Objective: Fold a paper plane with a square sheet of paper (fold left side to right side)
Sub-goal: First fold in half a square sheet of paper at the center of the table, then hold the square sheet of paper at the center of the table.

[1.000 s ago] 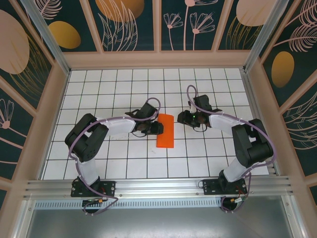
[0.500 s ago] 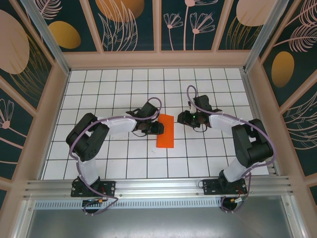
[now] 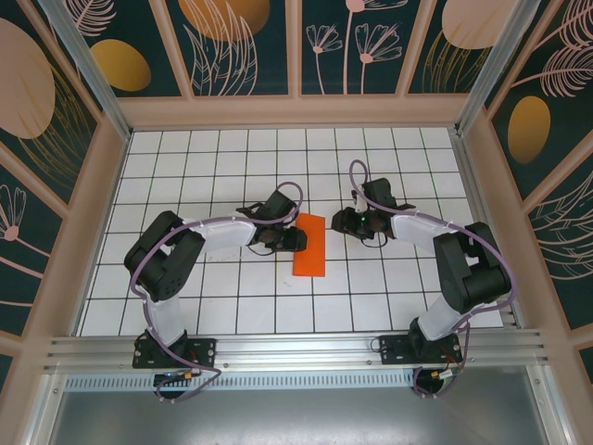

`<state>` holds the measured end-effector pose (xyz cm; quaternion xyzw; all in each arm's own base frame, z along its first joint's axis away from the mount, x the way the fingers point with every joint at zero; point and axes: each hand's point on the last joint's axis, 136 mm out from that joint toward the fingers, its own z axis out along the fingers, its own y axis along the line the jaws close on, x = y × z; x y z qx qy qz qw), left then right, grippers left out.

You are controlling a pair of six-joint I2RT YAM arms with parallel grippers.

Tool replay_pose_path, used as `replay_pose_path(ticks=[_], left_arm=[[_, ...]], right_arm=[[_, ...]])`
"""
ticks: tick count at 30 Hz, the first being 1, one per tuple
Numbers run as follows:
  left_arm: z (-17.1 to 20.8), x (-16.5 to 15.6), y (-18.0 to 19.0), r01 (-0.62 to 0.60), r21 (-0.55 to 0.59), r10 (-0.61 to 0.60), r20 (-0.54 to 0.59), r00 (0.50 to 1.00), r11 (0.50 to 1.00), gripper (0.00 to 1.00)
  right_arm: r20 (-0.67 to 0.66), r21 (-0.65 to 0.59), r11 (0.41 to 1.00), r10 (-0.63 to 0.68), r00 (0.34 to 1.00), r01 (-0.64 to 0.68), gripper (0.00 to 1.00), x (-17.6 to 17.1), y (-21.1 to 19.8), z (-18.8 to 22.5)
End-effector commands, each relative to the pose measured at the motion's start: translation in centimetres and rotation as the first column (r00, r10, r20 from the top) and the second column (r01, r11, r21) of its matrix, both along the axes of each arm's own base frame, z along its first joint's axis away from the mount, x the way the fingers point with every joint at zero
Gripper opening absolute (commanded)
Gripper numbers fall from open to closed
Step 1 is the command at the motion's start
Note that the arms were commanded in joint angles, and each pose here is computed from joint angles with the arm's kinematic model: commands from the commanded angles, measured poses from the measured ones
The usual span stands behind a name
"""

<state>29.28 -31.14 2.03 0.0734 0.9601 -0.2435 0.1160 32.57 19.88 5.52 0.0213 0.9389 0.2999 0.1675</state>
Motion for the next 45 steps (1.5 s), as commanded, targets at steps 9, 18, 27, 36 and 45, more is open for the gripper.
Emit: replay_pose_path(ticks=[9, 18, 27, 36, 45], left_arm=[[-1.7, -0.9, 0.1, 0.032, 0.062, -0.030, -0.029, 0.999, 0.998, 0.44], [-1.9, -1.0, 0.2, 0.032, 0.066, -0.030, -0.030, 0.999, 0.997, 0.44], [-1.9, -1.0, 0.3, 0.030, 0.070, -0.028, -0.030, 0.999, 0.997, 0.44], [-2.0, -1.1, 0.4, 0.032, 0.075, -0.030, -0.030, 0.999, 0.997, 0.44], [-2.0, -1.1, 0.5, 0.031, 0.080, -0.029, -0.029, 0.999, 0.996, 0.44]], right_arm=[[-0.018, 0.032, 0.999, 0.042, 0.999, -0.041, 0.41, -1.1, 1.1, -0.2], [-0.031, 0.059, 0.997, 0.055, 0.998, -0.053, 0.40, -1.4, 2.0, -0.3], [-0.058, 0.108, 0.991, 0.088, 0.994, -0.081, 0.29, -1.9, 4.1, -0.6], [-0.108, 0.090, 0.990, 0.121, 0.987, -0.111, 0.16, -2.5, 5.5, -2.2], [-0.177, 0.028, 0.993, 0.120, 0.977, -0.117, 0.16, -3.4, 4.9, -4.5]])
